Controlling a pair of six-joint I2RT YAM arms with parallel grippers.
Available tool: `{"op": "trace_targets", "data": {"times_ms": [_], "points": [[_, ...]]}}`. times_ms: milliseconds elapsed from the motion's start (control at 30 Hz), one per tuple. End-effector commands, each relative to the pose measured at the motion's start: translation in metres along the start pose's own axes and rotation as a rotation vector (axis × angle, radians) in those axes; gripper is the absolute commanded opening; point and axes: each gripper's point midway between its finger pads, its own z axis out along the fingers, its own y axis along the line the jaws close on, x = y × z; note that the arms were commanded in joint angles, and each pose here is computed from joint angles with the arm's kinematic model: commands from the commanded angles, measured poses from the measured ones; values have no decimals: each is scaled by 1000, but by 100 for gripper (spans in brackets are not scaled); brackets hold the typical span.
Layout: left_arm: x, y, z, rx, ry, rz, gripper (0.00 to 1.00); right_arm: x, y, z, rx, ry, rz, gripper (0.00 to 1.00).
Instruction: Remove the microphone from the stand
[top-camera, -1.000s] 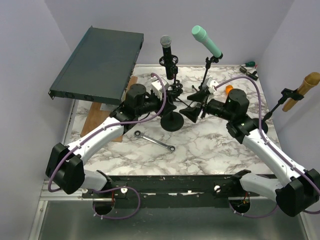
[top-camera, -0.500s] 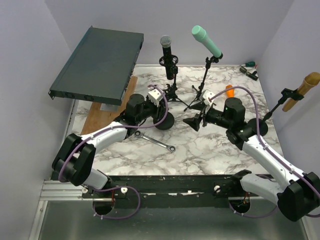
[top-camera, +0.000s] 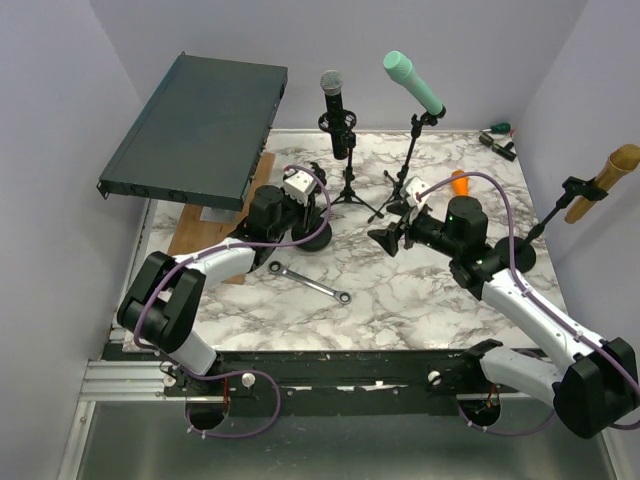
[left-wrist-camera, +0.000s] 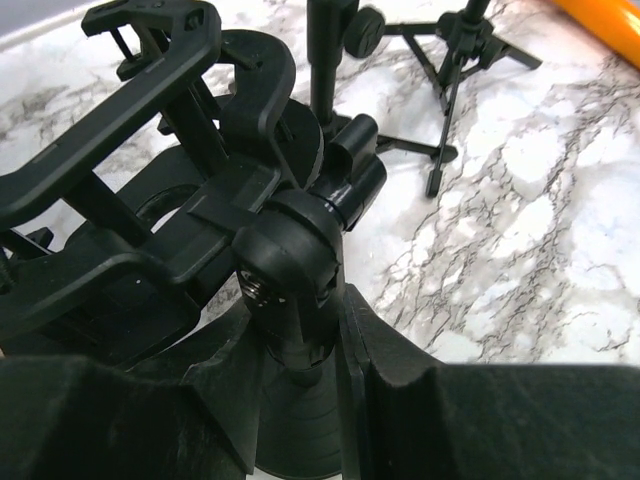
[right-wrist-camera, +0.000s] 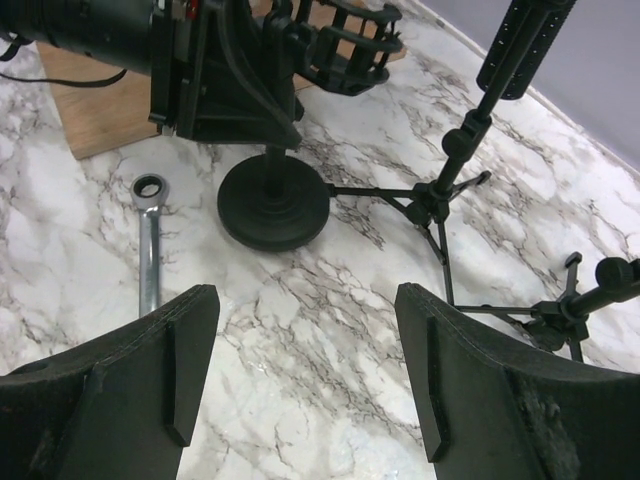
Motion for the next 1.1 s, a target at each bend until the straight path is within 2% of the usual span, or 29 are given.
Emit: {"op": "trace_targets", "data": {"times_ms": [0, 333, 500, 633, 767, 967, 1067], "points": [[-11, 11, 5, -65, -67, -4, 7, 2, -12, 2, 58, -16, -4, 78], [15, 16, 5, -103, 6, -65, 23, 1, -32, 0, 167, -24, 3, 79], [22, -3, 3, -46, 0, -48, 22, 2, -39, -1, 204, -25, 8, 79], [18, -14, 2, -16, -30, -28, 15, 3, -39, -1, 201, -24, 11, 79], [18, -22, -2, -8, -28, -21, 14, 5, -40, -2, 203, -21, 10, 79], [28, -30, -9, -8, 13, 22, 15, 4, -43, -2, 215, -25, 7, 79], [32, -32, -10, -7, 39, 14, 21, 4, -52, -2, 261, -22, 12, 80]]}}
